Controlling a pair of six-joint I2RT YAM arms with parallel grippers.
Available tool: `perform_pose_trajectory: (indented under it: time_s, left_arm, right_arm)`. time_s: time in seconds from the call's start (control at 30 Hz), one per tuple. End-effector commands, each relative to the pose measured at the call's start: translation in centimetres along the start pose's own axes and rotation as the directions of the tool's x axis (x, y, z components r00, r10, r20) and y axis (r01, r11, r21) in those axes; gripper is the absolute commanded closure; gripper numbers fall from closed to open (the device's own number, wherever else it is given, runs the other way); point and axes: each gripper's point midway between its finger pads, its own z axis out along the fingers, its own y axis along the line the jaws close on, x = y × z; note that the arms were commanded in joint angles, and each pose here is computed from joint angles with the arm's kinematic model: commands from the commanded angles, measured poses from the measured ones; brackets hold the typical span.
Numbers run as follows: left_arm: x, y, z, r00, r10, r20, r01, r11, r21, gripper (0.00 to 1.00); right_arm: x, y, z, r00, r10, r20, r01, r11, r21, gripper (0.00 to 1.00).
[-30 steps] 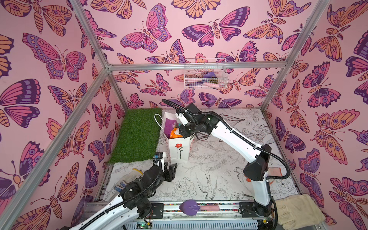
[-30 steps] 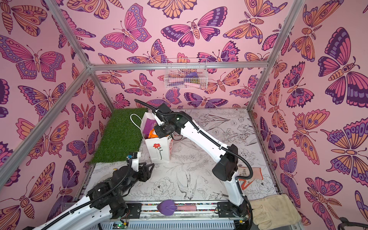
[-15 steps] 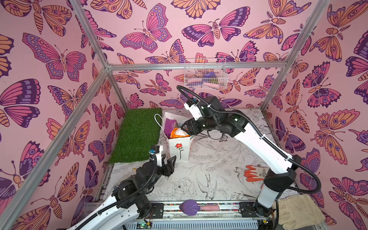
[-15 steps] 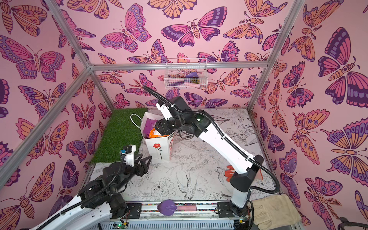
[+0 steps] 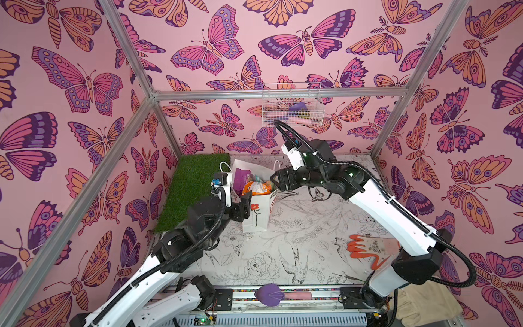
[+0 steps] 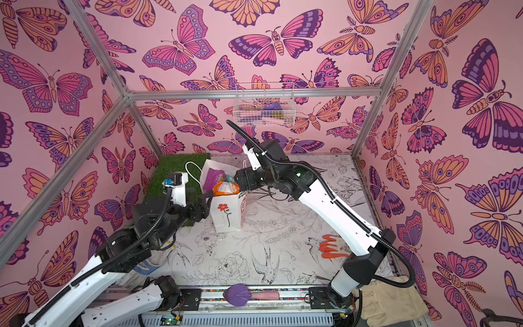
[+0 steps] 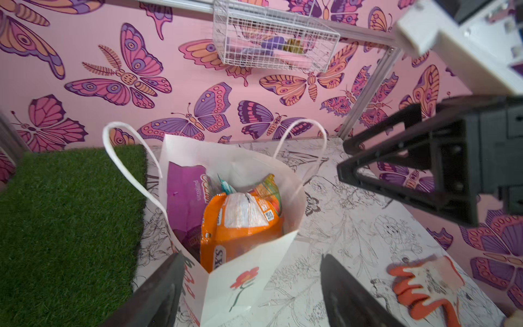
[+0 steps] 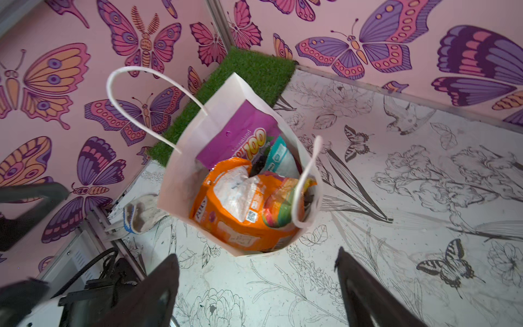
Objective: Place the snacks into the paper bag
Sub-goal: Press the snack against the paper bag, then move the paper bag to the center of the table.
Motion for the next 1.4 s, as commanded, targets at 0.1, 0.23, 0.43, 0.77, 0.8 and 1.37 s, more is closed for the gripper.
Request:
perform_pose_trajectory:
  time_s: [0.1,0.23,0.43,0.77,0.8,1.37]
  left_arm:
    - [-0.6,1.8,1.4,0.998,-0.029,-0.058,0.027,0.999,-0.031,0.21]
    - [-0.3,2.9,2.6,0.993,-0.073,-0.09,0.069,0.997,-0.046,0.2]
    - [-0.2,5.3,4.0,0.983,-0.155,-0.096,0.149,0.986,-0.07,0.2]
    - [-1.2,7.6,6.6,0.963,-0.256,-0.083,0.253,0.966,-0.046,0.28]
    - [-1.3,7.6,6.9,0.962,-0.258,-0.085,0.255,0.966,-0.043,0.3]
    - [-10.6,1.6,6.4,0.981,-0.194,0.008,0.184,0.943,0.278,1.0]
  right_arm:
    - [-1.3,-1.5,-2.0,0.994,0.084,0.064,-0.081,0.996,-0.04,0.13]
    - [-1.1,-2.3,-1.6,0.992,0.116,0.057,-0.112,0.992,-0.065,0.13]
    - [-1.4,-1.7,-1.1,0.987,0.153,0.054,-0.143,0.976,-0.163,0.15]
    - [-2.0,-1.6,2.8,0.977,0.215,0.0,-0.208,0.945,-0.251,0.21]
    - [-2.1,-1.6,3.1,0.976,0.22,-0.005,-0.213,0.942,-0.258,0.22]
    - [-8.8,1.4,0.3,0.971,0.214,0.11,-0.161,0.917,-0.364,1.0]
